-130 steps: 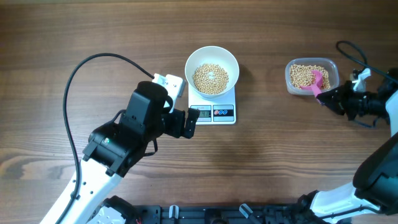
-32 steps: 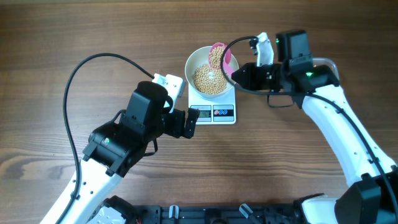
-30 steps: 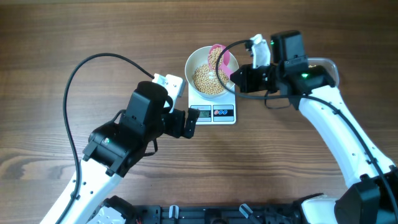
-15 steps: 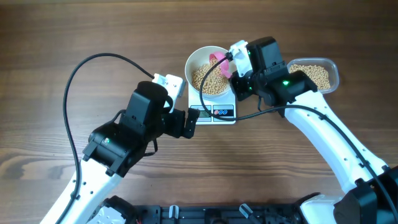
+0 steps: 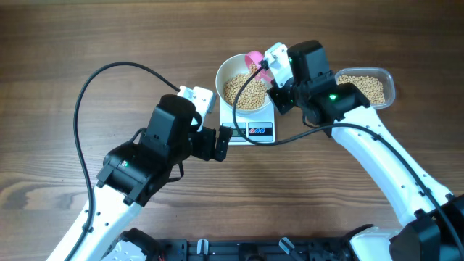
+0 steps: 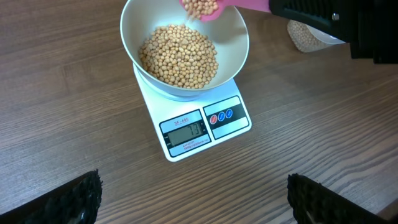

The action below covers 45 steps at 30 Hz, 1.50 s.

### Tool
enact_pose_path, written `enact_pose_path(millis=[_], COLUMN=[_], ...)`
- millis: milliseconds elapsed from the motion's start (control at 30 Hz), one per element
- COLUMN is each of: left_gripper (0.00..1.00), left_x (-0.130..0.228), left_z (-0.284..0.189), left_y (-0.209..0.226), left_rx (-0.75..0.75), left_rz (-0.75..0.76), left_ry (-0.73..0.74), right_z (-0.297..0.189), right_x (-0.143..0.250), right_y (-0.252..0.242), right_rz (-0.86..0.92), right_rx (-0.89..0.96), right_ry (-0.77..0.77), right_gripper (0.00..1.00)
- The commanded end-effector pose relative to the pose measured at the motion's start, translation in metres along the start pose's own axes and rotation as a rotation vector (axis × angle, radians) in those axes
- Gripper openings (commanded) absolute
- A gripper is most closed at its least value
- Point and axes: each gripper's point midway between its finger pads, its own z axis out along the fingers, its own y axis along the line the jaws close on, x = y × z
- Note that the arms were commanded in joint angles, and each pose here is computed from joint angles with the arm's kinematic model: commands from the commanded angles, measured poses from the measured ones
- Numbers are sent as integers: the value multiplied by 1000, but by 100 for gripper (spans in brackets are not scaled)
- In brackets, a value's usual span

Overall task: Scoop item into bowl and weigh 150g on scale
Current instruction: 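Tip the scoop to pour soybeans into the bowl, then move the empty scoop back right to the soybean tub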

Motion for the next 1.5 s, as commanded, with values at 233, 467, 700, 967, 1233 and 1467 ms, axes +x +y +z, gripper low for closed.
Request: enact_pose_path(millis=[233,467,700,967,1233,1467], left_gripper=[100,100,100,100,100,100], left_x=[-2,-2,-2,-2,-2,-2], left_z=[0,0,0,0,0,0], left_y=[-1,-1,-1,-1,-1,-1], left_rx=[9,9,9,9,9,9], left_rz=[-12,-12,-12,-12,-12,-12], left_ry=[-2,-2,-2,-2,-2,-2], right_z=[-24,-24,-24,-25,-76,-108], right_x=[-22,-23,-22,-34,-40,41], right_y=[2,1,5,29,-27,-118], right_rz=[-169,-171,-203,-1,351,654], right_rx=[123,125,121,-28,-105,51], right_ry=[-43,-47,-41,-112,-240,-125], right_gripper=[4,4,4,4,4,4])
